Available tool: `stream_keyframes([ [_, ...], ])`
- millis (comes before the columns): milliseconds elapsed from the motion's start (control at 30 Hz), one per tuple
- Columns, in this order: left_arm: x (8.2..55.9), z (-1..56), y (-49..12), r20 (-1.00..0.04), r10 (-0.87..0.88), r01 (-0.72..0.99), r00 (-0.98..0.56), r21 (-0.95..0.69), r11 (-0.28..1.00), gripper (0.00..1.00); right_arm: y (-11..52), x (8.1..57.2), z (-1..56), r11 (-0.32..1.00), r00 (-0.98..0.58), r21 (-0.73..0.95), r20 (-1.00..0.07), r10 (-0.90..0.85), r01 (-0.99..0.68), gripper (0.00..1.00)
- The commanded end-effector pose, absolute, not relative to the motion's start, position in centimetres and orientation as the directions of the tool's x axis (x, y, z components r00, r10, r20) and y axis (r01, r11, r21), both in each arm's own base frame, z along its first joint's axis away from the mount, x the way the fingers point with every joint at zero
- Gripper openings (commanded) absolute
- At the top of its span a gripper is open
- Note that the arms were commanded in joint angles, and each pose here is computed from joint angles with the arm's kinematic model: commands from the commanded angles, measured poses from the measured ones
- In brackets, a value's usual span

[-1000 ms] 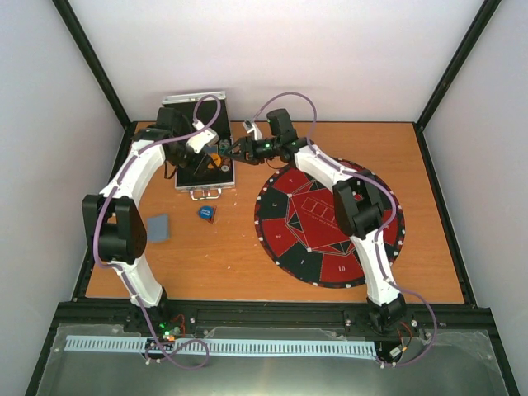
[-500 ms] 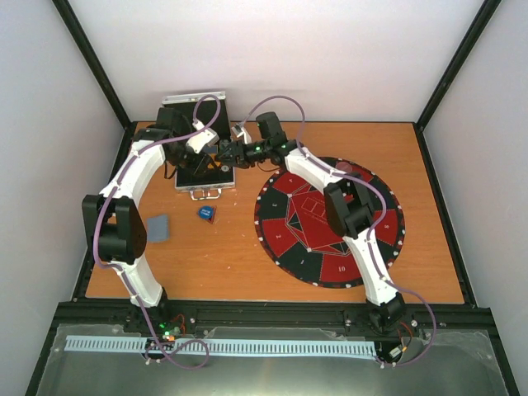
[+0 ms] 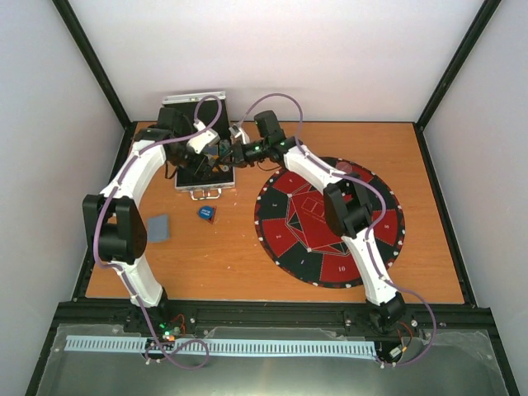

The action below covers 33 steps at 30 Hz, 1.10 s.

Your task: Distribute texas hold em gaming equipment

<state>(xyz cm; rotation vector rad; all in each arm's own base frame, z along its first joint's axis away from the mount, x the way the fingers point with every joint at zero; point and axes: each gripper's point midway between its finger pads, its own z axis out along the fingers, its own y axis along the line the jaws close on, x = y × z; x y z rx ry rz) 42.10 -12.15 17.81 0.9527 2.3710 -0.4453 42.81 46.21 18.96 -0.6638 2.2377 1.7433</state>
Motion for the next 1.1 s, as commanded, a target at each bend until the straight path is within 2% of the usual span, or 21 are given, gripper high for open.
stream_keyframes([
  [0, 42.2, 18.5, -12.1, -0.604, 0.53, 0.712, -0.595, -0.09, 0.697, 0.98, 43.6, 43.6, 19.4, 0.275, -0.841, 0.796, -0.493, -0.224, -0.54, 0.03],
  [233, 43.5, 18.2, -8.5, -0.605, 0.461, 0.632, -0.65, -0.093, 0.769, 1.0, 35.4, 43.4, 17.0, 0.464, -0.819, 0.676, -0.501, -0.279, -0.572, 0.03],
  [433, 44.7, 18.0, -6.6, -0.606, 0.414, 0.568, -0.679, -0.077, 0.819, 1.0, 30.2, 40.0, 15.3, 0.561, -0.828, 0.612, -0.455, -0.327, -0.558, 0.03],
  [833, 45.0, 17.2, -5.9, -0.588, 0.41, 0.539, -0.697, -0.052, 0.84, 1.0, 28.7, 32.6, 9.9, 0.587, -0.9, 0.69, -0.244, -0.36, -0.422, 0.03],
  [1067, 44.7, 17.1, -5.7, -0.586, 0.411, 0.534, -0.699, -0.045, 0.844, 1.0, 30.4, 29.1, 8.3, 0.541, -0.876, 0.721, -0.194, -0.442, -0.433, 0.03],
])
